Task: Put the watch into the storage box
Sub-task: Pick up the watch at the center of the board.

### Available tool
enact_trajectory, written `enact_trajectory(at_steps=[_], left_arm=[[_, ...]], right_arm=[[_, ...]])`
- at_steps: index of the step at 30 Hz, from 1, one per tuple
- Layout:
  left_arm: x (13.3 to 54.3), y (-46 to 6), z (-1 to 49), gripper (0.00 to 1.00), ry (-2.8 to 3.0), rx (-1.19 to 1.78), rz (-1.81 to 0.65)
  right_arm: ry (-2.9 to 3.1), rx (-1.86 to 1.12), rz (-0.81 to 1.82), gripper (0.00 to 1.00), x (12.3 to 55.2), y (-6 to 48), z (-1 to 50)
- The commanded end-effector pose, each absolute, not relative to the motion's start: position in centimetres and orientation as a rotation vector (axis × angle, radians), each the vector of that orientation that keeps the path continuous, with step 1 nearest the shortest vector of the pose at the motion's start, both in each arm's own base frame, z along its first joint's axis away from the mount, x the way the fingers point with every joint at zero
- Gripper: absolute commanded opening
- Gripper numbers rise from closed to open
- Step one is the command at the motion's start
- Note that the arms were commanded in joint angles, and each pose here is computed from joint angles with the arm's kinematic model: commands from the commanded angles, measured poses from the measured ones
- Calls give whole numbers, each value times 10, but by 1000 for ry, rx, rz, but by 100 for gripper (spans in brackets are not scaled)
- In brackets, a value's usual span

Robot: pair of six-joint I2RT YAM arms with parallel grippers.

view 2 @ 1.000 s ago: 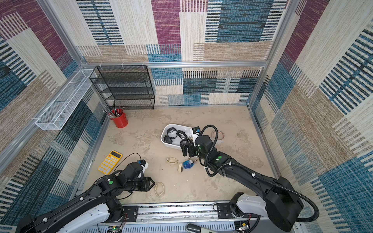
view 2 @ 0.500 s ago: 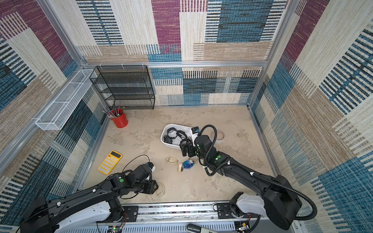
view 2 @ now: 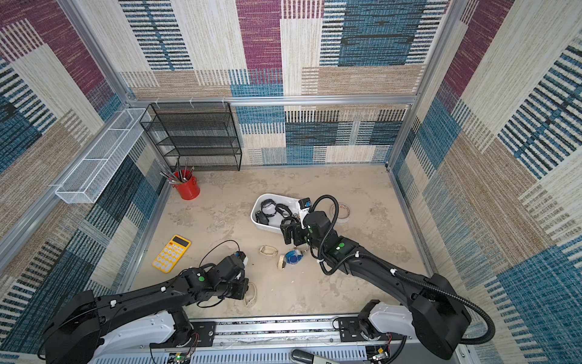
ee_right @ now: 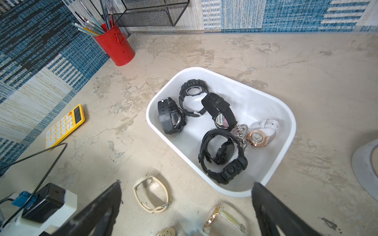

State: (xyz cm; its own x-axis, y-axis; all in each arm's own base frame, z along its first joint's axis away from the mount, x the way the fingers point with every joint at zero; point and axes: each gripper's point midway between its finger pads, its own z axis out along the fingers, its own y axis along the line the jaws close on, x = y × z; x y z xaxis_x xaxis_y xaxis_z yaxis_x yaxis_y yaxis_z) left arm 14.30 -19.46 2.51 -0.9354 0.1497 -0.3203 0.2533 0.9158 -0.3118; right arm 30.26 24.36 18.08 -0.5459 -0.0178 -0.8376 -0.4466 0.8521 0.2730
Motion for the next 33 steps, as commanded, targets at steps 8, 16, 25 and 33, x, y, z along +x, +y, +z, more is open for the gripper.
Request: enact_trajectory(at_steps=[8,16,25,33], left_arm=[[166,-212,39,0,2690,272,-537],[183,-217,55,0,2617,301,-503],[209,-231,93,0,2491,333,-509],[242,-235,123,0,2402,358,-496]], right_arm=[[2063,-330,592,100,303,244,186],[2062,-338,606,100,302,246,187],[2070,-351,618,100,300,248,184],[2018,-482,753,100,282,265,192]])
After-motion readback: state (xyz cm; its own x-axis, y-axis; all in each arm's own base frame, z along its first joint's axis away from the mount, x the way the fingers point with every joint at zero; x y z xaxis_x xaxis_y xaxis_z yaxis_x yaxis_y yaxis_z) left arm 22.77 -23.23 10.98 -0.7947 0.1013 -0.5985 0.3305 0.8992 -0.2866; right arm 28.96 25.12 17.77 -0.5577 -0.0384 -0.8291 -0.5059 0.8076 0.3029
